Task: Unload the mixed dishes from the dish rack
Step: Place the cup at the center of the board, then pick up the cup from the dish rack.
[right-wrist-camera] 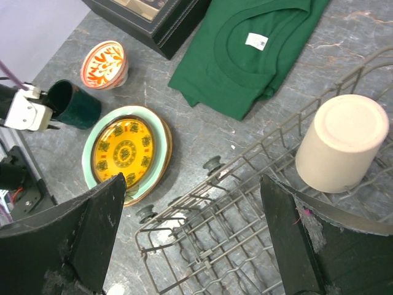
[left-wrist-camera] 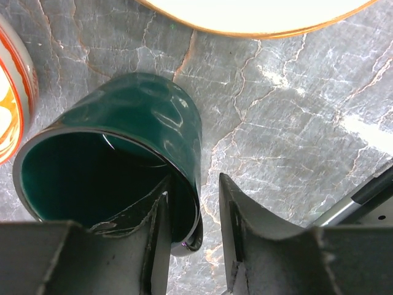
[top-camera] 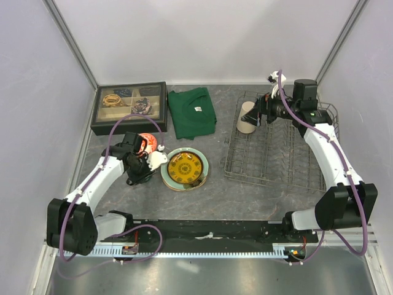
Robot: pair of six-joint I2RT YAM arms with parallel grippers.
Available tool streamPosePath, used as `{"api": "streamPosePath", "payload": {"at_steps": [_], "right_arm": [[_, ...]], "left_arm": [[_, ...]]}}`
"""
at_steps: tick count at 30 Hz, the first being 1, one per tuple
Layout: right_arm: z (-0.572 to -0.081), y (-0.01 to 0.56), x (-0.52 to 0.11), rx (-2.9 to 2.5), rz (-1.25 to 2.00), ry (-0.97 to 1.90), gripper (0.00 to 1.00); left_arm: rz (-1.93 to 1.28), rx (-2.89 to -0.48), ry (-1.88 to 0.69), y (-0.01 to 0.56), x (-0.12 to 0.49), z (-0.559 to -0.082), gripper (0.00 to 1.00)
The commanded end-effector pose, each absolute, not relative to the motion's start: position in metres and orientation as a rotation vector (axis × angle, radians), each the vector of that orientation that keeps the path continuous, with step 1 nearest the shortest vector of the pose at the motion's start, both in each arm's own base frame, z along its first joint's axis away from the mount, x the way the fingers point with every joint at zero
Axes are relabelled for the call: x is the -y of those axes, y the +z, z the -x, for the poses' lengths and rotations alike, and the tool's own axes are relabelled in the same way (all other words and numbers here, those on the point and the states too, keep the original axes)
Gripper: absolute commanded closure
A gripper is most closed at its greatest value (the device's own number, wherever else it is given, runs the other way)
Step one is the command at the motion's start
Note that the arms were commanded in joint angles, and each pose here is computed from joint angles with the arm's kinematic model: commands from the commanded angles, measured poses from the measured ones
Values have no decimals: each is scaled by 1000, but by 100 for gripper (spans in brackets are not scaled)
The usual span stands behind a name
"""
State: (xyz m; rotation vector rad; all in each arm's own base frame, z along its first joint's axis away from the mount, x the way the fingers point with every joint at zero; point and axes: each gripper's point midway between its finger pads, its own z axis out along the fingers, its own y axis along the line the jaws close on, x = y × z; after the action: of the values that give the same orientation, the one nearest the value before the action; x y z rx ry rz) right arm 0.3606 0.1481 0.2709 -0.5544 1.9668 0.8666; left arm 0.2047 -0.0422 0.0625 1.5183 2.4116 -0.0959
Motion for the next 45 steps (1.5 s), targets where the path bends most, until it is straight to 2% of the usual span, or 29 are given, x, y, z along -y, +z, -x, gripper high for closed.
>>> {"api": "streamPosePath", "payload": {"at_steps": [1,5,6,11,18,24,30,45], "right_arm": [[-374,265,-139,-1986,557,769,2],[-388,257,-127,-2025,525,667,2],[-392,254,-122,-2036,509,637,2],[-415,247,-95,-2075,455,424,2],[-446,235,-85,-2099,456,316,2],[-463,215,-90,-2134,510,244,2],[-471,197,-106,-2159,581,192,2],[-492,163,-111,-2197,635,63,2]], "left_arm": [[-1525,-2315,-84,89,49,-214,54],[-1484,-2258,-114,113,58,-217,43],[-1478,-2247,-133,118,60,-215,38],[-1437,-2184,-172,142,71,-218,31],[-1377,-2113,-200,168,82,-224,16],[-1334,-2078,-218,179,88,-231,8],[-1298,-2061,-243,186,95,-237,4],[-1297,-2053,-243,186,96,-240,3]]}}
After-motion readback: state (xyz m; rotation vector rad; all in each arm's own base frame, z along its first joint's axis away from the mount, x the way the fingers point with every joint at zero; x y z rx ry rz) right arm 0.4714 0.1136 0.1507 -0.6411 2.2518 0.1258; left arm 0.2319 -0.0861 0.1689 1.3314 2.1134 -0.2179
